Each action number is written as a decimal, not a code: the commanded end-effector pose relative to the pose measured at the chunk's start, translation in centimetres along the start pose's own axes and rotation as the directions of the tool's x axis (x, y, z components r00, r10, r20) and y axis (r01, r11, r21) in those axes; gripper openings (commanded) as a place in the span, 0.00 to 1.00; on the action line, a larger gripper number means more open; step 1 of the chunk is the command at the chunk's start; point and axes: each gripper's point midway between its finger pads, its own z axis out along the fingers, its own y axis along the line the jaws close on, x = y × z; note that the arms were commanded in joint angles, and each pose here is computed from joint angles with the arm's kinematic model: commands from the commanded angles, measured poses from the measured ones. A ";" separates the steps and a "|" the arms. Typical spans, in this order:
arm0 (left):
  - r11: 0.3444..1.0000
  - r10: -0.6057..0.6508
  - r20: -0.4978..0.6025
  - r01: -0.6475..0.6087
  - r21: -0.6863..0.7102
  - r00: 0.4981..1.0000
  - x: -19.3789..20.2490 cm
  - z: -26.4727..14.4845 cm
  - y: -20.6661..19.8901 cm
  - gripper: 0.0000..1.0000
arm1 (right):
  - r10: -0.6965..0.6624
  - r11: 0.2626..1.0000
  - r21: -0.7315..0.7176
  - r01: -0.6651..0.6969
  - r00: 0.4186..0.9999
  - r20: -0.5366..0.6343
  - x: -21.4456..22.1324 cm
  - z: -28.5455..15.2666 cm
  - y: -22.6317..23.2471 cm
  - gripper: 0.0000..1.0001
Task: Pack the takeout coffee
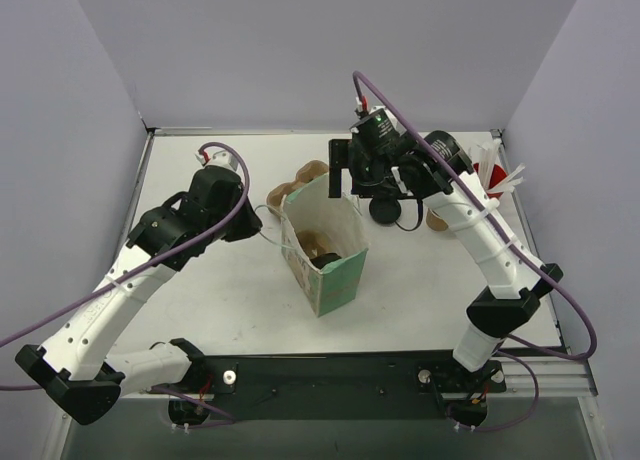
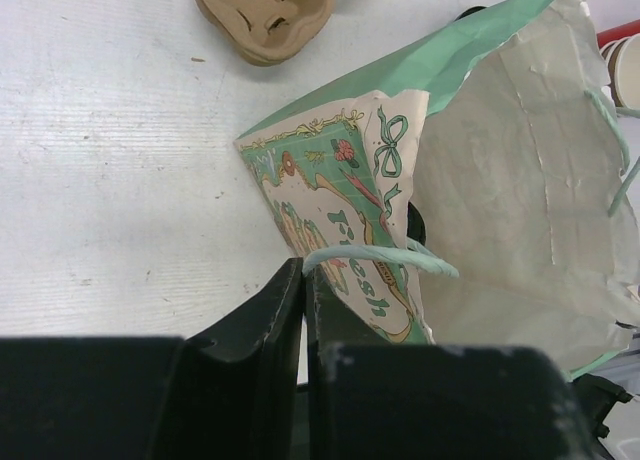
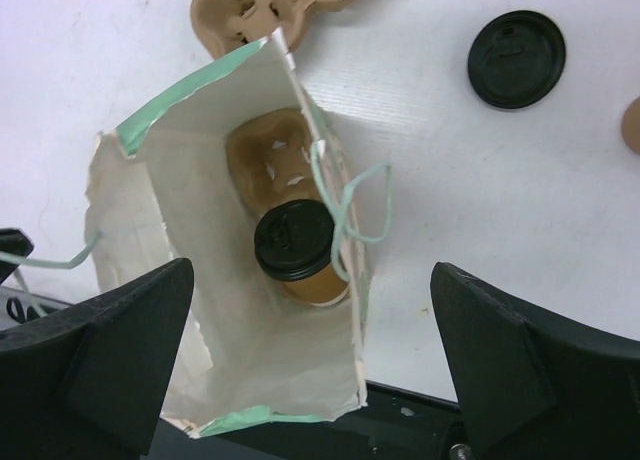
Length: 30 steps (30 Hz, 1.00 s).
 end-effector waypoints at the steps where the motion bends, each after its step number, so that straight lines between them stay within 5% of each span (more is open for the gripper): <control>1: 0.999 -0.025 0.048 0.023 0.045 0.999 -1.6 -1.9 -0.8 0.15 | 0.009 0.998 0.057 -0.012 0.998 0.061 -1.3 -2.2 -2.7 1.00; 16: 0.996 -0.027 0.063 0.021 0.085 0.998 -2.4 -2.8 -1.7 0.22 | 0.139 0.952 0.258 -0.163 0.984 0.111 -2.2 -1.8 -11.8 1.00; 30: 0.993 -0.021 0.079 0.012 0.117 0.997 -3.3 -4.1 -2.3 0.28 | 0.370 0.772 0.486 -0.409 0.912 0.178 -1.1 -0.5 -25.2 0.96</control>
